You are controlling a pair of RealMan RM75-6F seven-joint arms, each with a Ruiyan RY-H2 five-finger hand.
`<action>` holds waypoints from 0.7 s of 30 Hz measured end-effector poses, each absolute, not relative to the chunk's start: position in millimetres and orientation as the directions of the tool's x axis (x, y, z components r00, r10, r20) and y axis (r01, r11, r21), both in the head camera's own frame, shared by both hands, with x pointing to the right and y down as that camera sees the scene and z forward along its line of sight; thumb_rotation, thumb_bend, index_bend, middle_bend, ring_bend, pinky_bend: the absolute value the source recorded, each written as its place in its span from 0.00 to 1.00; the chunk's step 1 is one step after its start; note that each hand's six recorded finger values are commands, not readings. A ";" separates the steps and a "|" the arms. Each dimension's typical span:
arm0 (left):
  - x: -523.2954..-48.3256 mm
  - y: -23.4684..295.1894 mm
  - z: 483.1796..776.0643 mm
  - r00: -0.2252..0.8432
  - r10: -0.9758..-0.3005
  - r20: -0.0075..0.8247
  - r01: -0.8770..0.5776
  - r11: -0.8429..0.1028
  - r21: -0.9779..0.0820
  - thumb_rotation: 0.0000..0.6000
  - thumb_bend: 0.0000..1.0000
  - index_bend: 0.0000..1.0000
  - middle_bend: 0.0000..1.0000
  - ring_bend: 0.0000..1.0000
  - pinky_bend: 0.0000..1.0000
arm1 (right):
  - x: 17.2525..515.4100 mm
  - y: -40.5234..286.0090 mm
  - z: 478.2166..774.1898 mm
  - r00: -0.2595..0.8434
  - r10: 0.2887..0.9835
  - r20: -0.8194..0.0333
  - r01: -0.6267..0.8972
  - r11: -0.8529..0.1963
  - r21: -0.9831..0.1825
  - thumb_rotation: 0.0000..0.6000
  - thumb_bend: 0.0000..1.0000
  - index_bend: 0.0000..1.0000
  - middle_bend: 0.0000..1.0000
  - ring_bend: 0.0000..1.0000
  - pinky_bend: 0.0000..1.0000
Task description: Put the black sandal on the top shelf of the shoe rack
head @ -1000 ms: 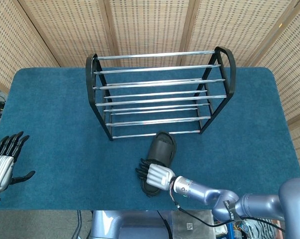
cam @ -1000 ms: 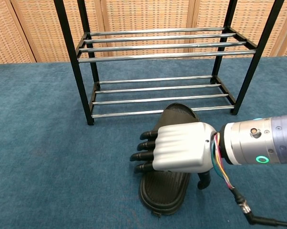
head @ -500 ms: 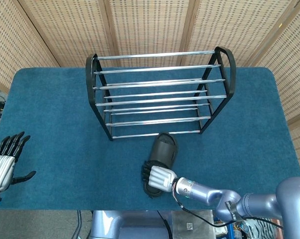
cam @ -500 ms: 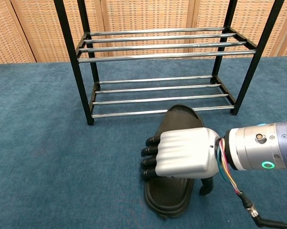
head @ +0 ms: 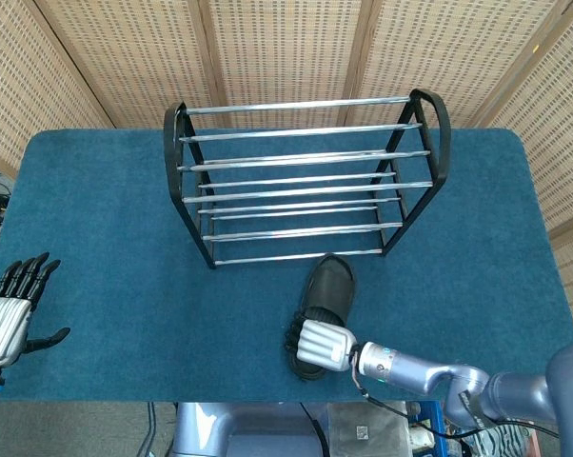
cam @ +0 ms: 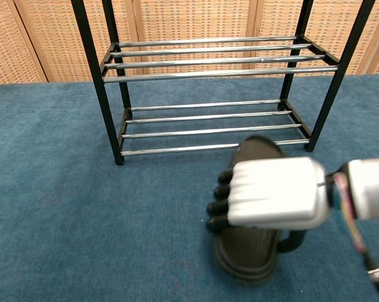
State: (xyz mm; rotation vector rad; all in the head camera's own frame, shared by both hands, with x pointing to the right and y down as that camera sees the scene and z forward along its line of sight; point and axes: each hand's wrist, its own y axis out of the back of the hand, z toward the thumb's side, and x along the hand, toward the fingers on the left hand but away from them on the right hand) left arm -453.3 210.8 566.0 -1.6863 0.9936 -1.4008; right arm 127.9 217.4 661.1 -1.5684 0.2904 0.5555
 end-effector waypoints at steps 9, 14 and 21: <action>-451.7 212.7 566.2 0.114 -0.896 0.429 -0.098 -0.440 -0.893 1.00 0.18 0.00 0.00 0.00 0.00 | 186.1 214.0 609.3 0.882 0.128 -0.454 -0.460 0.027 -0.887 1.00 0.50 0.56 0.56 0.41 0.39; -449.5 212.9 567.6 0.112 -0.896 0.430 -0.087 -0.440 -0.894 1.00 0.18 0.00 0.00 0.00 0.00 | 204.0 223.4 587.1 0.894 0.090 -0.440 -0.445 0.048 -0.894 1.00 0.50 0.56 0.56 0.41 0.39; -448.0 212.9 570.7 0.108 -0.893 0.437 -0.077 -0.446 -0.892 1.00 0.18 0.00 0.00 0.00 0.00 | 195.2 214.6 562.2 0.919 0.076 -0.387 -0.393 0.094 -0.915 1.00 0.50 0.56 0.55 0.41 0.39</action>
